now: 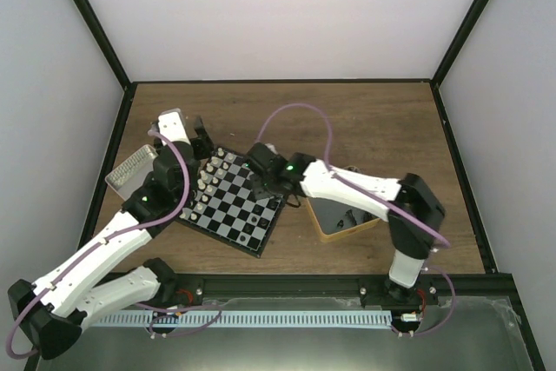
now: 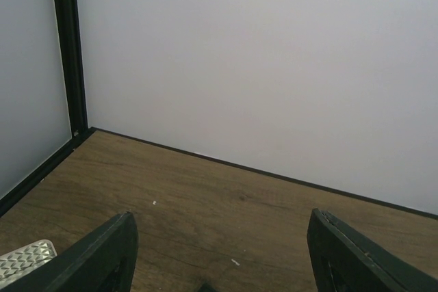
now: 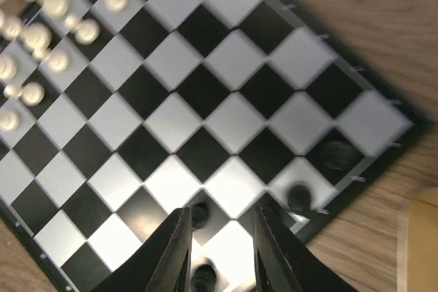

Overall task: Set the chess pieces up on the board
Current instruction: Place the chess piece on the chessboard, then pick up the chess piece from the storage box.

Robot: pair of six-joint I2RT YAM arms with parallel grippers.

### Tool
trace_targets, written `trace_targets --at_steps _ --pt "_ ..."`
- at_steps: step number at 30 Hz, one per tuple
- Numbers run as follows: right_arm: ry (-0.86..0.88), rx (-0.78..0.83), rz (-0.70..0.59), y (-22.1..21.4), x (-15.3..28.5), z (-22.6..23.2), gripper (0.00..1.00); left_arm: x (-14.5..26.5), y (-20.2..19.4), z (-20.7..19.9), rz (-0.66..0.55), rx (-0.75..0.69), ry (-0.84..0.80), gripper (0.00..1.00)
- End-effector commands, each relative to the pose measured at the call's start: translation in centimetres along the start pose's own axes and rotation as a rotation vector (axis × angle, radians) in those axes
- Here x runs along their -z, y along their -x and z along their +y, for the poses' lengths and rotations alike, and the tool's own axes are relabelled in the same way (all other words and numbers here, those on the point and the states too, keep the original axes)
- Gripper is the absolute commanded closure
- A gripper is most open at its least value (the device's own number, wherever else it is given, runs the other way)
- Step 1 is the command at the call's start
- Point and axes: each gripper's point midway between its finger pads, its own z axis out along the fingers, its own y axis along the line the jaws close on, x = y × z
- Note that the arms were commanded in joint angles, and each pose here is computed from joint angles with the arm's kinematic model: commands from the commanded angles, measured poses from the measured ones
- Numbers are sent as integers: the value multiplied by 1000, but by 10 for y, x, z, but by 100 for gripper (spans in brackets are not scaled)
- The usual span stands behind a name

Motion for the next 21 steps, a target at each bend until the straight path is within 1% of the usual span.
trace_targets --at_steps 1,6,9,12,14,16,19,21 --pt "-100 -223 -161 24 38 -59 73 3 7 3 -21 23 0 30" --pt "-164 -462 -247 14 65 -133 71 2 6 1 -18 24 -12 30" --pt "-213 -605 -242 -8 65 -178 71 1 5 0 -15 25 -16 30" --pt "-254 -700 -224 -31 59 -212 71 1 3 -1 -10 23 -19 30" --pt "-270 -755 -203 -46 52 -227 67 0 2 -2 -6 22 -25 30" --pt "-270 -789 -180 -57 42 -236 66 0 2 -4 -4 21 -30 30" --pt "-275 -811 -151 -68 30 -245 66 -1 0 -5 2 22 -35 30" --pt "-275 -807 -129 -72 21 -248 64 -1 -1 -6 4 19 -38 30"
